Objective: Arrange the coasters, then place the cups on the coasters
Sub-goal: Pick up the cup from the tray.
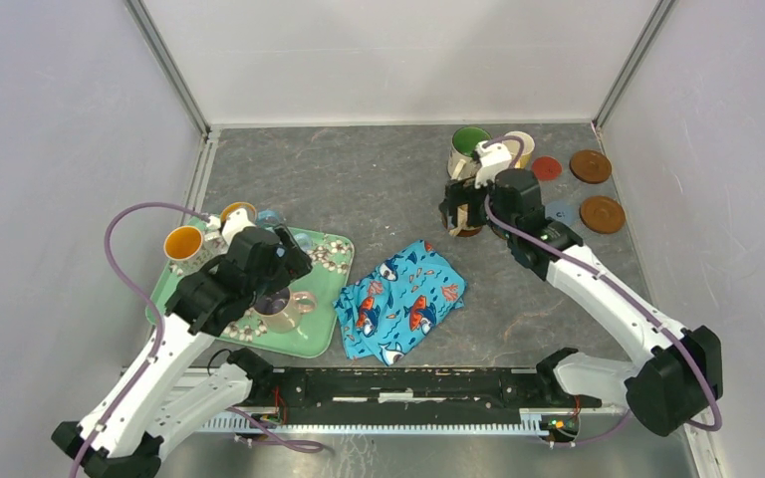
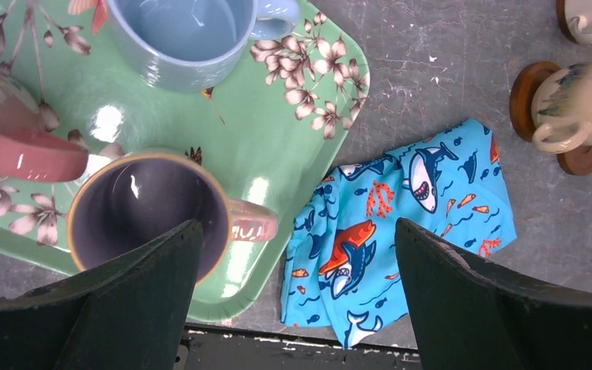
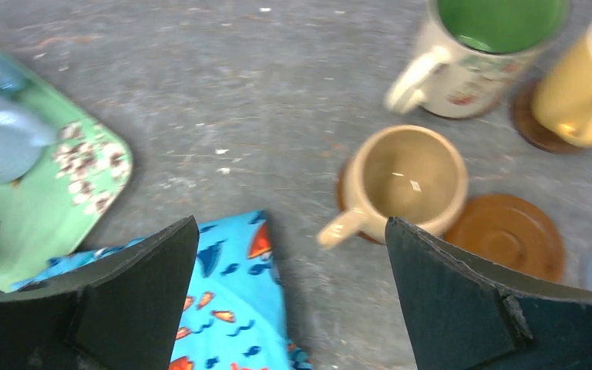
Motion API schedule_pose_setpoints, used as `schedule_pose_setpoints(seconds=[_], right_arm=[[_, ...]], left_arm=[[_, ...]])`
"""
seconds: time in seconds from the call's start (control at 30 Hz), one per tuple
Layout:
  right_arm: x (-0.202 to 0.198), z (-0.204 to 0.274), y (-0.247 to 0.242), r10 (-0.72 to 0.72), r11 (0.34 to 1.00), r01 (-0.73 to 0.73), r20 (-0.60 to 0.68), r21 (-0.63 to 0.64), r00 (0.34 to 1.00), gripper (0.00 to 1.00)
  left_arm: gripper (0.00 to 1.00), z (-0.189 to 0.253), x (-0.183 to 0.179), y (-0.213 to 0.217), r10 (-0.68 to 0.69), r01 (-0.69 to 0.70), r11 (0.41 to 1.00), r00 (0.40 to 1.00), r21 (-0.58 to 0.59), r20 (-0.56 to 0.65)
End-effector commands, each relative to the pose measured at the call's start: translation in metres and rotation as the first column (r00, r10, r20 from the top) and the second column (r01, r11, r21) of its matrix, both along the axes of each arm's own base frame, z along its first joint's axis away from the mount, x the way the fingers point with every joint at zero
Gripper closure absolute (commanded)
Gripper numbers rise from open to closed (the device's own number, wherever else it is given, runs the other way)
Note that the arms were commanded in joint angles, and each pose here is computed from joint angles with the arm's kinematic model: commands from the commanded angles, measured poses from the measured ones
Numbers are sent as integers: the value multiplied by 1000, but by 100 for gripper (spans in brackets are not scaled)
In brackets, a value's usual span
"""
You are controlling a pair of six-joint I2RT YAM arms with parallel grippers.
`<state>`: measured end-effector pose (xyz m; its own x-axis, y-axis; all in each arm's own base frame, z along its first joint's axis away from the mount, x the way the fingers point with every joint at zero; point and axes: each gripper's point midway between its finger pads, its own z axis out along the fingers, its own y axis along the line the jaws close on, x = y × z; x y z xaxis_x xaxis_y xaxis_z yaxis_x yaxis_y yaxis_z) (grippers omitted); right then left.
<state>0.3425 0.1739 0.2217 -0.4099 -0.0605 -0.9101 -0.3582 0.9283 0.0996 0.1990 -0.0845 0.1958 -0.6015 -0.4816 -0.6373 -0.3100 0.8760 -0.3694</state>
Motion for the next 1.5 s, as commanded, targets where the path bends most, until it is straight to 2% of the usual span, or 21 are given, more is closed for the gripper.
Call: schedule_pose_setpoints(seconds=[0.0,0.23,0.37,0.47,0.67,0.83,1.1,1.27,1.47], right_arm=[[-18,22,56,225,970,-234,110,73,968,2],[-70,26,141,521,847,-531,198,-3,830,2],[-105,18,188,663,739,-673,209,-28,719,2],[-129,7,222,763,637,-767,210,-78,612,2],[-167,-15,278,893,439,-885,183,-158,410,2],[-187,-25,313,934,344,-915,182,-213,308,2],[-198,-49,349,963,254,-936,157,-245,220,7],[-188,-66,366,967,251,-929,121,-273,226,14],[-178,-81,375,965,264,-918,87,-295,249,24]], left_arm=[[0,12,-13,4,46,-45,996,999,-72,5],[0,63,-8,15,82,-66,992,984,-109,159],[0,89,-4,18,72,-49,994,970,-100,230],[0,109,0,23,77,-51,994,952,-94,295],[0,149,9,28,92,-54,994,900,-99,426],[0,166,13,31,105,-63,993,873,-103,477],[0,207,6,42,136,-62,988,797,-144,588],[0,228,3,46,145,-56,986,755,-158,640],[0,232,3,49,145,-65,987,745,-145,652]])
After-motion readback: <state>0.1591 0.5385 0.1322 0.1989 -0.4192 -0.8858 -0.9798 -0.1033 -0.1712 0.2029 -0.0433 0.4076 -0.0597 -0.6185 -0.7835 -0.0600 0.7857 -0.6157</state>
